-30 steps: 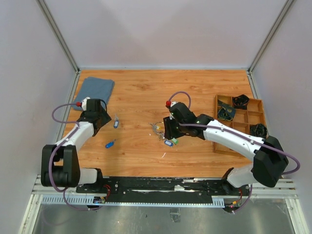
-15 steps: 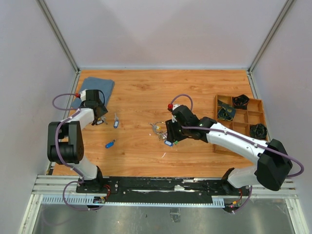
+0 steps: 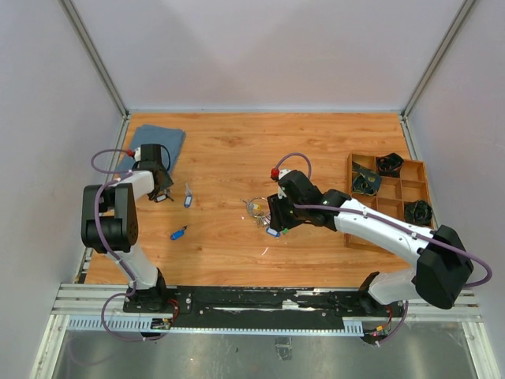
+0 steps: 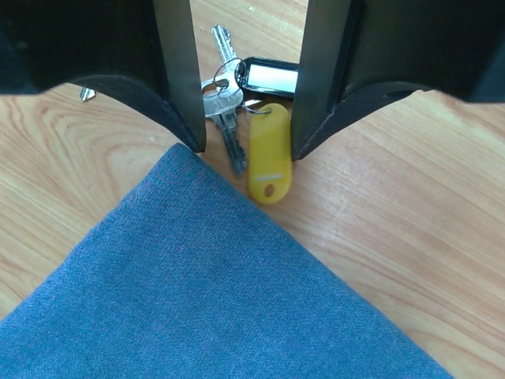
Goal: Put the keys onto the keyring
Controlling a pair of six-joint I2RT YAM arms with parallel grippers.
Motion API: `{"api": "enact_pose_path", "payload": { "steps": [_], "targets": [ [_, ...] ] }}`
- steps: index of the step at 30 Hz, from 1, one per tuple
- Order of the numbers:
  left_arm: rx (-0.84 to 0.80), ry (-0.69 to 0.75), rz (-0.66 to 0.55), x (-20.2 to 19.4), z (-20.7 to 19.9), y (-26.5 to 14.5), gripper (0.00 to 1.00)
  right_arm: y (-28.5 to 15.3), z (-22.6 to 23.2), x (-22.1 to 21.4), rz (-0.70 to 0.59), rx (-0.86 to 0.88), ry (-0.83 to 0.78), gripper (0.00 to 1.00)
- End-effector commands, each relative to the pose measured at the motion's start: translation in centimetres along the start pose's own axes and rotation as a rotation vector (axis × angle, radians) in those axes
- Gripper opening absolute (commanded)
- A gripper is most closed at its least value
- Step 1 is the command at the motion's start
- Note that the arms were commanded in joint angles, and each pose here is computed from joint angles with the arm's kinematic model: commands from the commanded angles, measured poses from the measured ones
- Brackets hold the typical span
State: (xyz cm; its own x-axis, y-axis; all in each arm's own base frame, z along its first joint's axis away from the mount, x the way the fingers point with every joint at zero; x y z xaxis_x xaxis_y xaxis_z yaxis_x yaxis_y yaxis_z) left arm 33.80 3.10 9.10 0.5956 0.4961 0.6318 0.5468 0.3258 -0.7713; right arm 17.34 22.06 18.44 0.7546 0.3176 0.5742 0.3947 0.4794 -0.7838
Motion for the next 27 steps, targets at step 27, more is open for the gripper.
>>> {"api": "enact_pose_path", "payload": {
  "steps": [27],
  "targets": [
    [-0.45,0.16,0.213,-15.9,-7.4,-12.6,0.24,-1.2,-0.9,0.1,-0.047,-0.1,0.022,0.5]
  ]
}}
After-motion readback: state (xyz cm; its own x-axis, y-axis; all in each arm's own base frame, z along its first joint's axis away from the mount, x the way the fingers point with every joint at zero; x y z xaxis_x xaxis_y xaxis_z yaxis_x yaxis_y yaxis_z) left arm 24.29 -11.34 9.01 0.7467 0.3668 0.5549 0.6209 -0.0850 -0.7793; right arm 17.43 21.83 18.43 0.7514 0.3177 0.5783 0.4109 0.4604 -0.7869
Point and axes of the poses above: each gripper's point midway between its finger pads, its own y axis out along the fingers, its own z axis along the line the jaws close on, x = y × z, the point moved 9 cm from there along -y, back along the fingers, and after that the axes turned 2 degrees about -y, right-handed, at the moved point
